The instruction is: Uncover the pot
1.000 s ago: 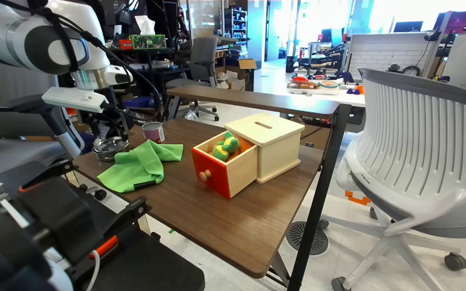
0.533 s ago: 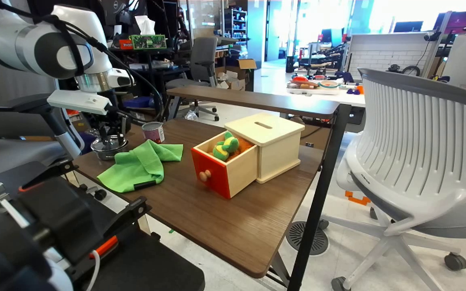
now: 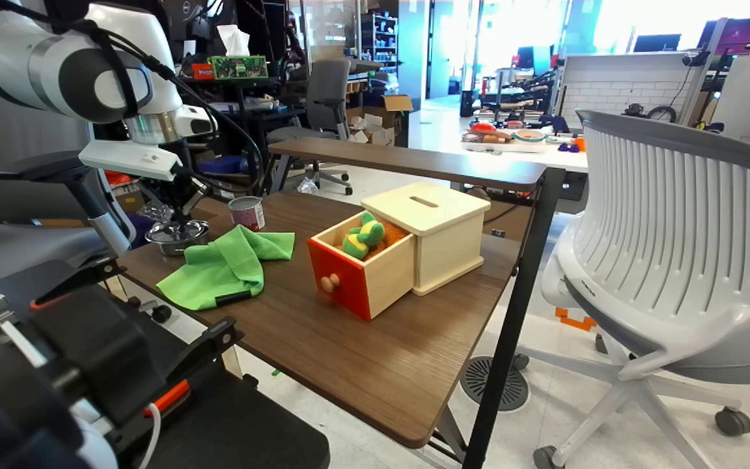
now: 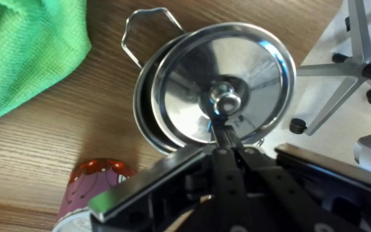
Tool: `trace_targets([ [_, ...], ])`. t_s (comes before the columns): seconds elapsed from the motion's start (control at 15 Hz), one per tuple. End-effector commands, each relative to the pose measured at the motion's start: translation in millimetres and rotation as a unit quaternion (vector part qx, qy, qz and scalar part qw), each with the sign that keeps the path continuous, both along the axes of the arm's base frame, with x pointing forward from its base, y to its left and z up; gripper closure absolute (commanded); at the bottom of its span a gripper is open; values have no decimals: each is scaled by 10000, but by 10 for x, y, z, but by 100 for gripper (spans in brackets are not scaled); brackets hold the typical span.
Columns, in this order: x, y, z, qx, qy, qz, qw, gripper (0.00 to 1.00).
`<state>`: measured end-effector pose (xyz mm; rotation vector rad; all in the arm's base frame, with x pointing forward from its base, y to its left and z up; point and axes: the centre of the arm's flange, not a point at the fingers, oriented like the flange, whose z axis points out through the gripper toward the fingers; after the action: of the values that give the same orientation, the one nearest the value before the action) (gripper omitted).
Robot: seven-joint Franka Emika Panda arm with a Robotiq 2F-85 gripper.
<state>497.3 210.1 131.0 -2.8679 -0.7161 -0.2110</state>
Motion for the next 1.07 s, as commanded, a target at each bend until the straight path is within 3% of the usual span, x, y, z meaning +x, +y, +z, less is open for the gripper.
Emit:
trace_targets([
  [0.0,25,-90,70,8,5,-2,10000,100],
  [0.13,41,-138,103,0,-5,-62,10000,98],
  [0.2,50,-159,117,8,-2,-102,9999,73],
  [0.27,52,-173,146,25,-16,-118,9999,73],
  [0.4,54,-187,195,80,-23,-142,9999,61],
  [0.8,-35,-112,191,118,232,-63,9996,17],
  [1.0,-72,-116,140,53,420,-3,9991,0],
])
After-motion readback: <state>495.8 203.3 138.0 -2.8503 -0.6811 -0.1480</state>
